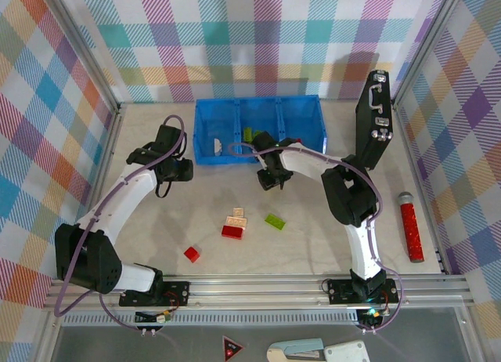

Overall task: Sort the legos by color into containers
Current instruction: Pick up the lego from the center of the table, then place the lego in the container.

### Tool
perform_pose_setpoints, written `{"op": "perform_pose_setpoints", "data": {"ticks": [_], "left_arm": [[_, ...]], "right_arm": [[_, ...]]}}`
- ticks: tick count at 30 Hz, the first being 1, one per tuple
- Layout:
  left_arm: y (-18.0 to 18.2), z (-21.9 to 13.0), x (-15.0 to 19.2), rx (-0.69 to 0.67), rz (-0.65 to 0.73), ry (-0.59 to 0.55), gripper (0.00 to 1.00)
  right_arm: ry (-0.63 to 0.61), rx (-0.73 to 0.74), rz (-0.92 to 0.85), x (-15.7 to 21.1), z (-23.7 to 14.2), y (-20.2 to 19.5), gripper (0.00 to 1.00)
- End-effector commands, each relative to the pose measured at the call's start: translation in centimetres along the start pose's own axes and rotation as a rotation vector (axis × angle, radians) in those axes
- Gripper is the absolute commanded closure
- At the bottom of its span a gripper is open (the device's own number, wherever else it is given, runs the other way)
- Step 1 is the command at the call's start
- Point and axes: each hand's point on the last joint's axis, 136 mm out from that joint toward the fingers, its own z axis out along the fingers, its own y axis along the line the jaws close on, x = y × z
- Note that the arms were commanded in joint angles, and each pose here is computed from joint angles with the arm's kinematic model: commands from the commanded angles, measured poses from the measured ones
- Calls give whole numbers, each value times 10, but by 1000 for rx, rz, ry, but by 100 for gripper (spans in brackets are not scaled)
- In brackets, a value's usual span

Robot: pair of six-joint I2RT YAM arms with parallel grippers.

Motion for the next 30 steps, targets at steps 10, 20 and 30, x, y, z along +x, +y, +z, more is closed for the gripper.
{"op": "perform_pose_setpoints", "data": {"ticks": [10, 20, 30], "left_arm": [[3, -14, -7, 19, -6, -57, 57], [1, -20, -9, 40, -13, -77, 57], [1, -24, -10, 45, -17, -91, 57]], "right_arm": [[-150, -112, 2, -60, -71, 41, 54], [-255, -246, 46, -113, -104, 75, 54], [-349, -433, 176, -164, -115, 108, 56]]}}
